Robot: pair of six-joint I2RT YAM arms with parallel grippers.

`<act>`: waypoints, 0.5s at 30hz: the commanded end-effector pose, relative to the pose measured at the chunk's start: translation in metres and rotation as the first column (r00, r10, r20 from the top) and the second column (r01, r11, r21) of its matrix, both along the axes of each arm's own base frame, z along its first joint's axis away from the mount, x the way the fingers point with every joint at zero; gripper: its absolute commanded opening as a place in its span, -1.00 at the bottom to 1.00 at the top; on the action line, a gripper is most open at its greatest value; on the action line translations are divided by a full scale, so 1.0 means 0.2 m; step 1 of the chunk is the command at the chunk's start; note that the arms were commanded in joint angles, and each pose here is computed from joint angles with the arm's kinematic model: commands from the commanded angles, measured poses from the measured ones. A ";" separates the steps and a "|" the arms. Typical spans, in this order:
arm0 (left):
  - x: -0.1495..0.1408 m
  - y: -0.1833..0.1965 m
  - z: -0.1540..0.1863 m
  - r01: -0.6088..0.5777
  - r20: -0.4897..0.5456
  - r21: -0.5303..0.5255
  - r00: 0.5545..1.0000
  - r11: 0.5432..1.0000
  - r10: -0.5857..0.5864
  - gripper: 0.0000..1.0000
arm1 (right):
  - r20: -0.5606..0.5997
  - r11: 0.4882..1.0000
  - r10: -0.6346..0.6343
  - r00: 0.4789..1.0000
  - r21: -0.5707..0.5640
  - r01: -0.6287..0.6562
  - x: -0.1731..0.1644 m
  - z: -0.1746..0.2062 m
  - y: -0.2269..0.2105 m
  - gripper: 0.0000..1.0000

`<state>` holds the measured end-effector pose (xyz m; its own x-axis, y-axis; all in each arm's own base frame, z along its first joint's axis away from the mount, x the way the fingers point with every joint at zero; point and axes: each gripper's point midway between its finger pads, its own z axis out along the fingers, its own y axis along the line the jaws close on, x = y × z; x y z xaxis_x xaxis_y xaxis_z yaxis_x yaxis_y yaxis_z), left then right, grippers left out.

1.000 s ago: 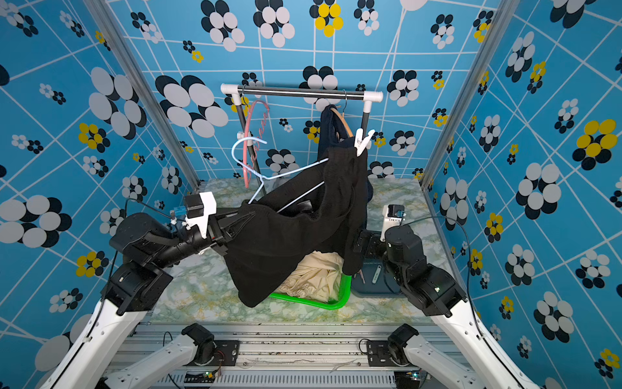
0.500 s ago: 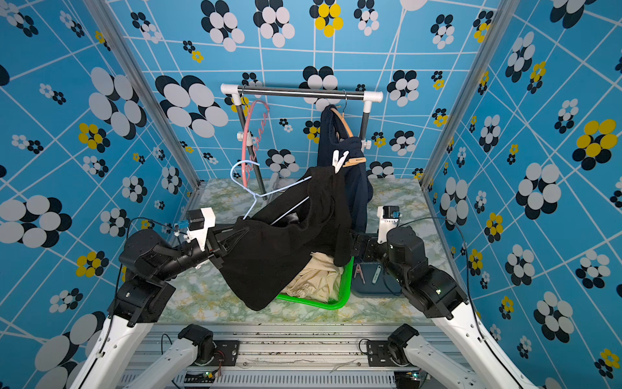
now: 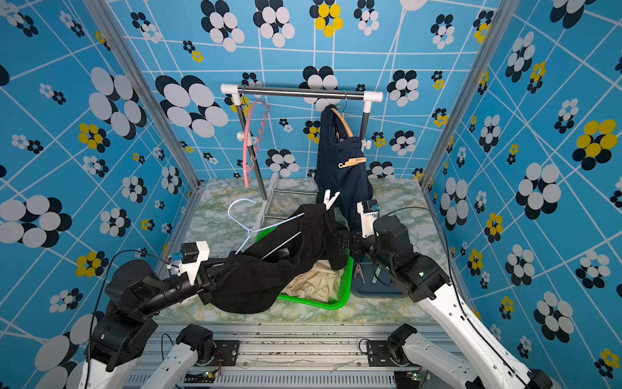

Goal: Remove the clothespins securing shorts to the hanger
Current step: Adjust the shorts in the basket.

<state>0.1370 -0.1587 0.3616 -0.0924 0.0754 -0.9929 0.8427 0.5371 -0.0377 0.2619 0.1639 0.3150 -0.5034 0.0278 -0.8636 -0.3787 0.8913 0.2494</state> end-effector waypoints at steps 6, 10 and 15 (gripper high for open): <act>0.03 -0.03 -0.05 0.046 -0.048 0.046 0.998 0.998 -0.044 -1.00 | 0.065 0.988 0.025 0.998 -0.154 -0.015 -0.04 0.02 -0.10 0.97; 0.02 -0.06 -0.06 0.103 -0.080 0.073 0.992 0.992 -0.097 -1.00 | 0.101 0.981 0.054 0.993 -0.193 -0.034 -0.05 0.03 -0.12 0.95; 0.04 -0.05 -0.08 0.110 -0.107 0.095 0.989 0.989 -0.100 -1.00 | 0.126 0.979 0.018 0.992 -0.206 0.008 0.00 0.04 -0.19 0.94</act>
<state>0.1523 -0.1688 0.3243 -0.2605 0.1947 -0.9456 0.8616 0.4889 -0.1367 0.2581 0.1309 0.3248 -0.4023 -0.1290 -0.9064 -0.3924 0.9188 0.0435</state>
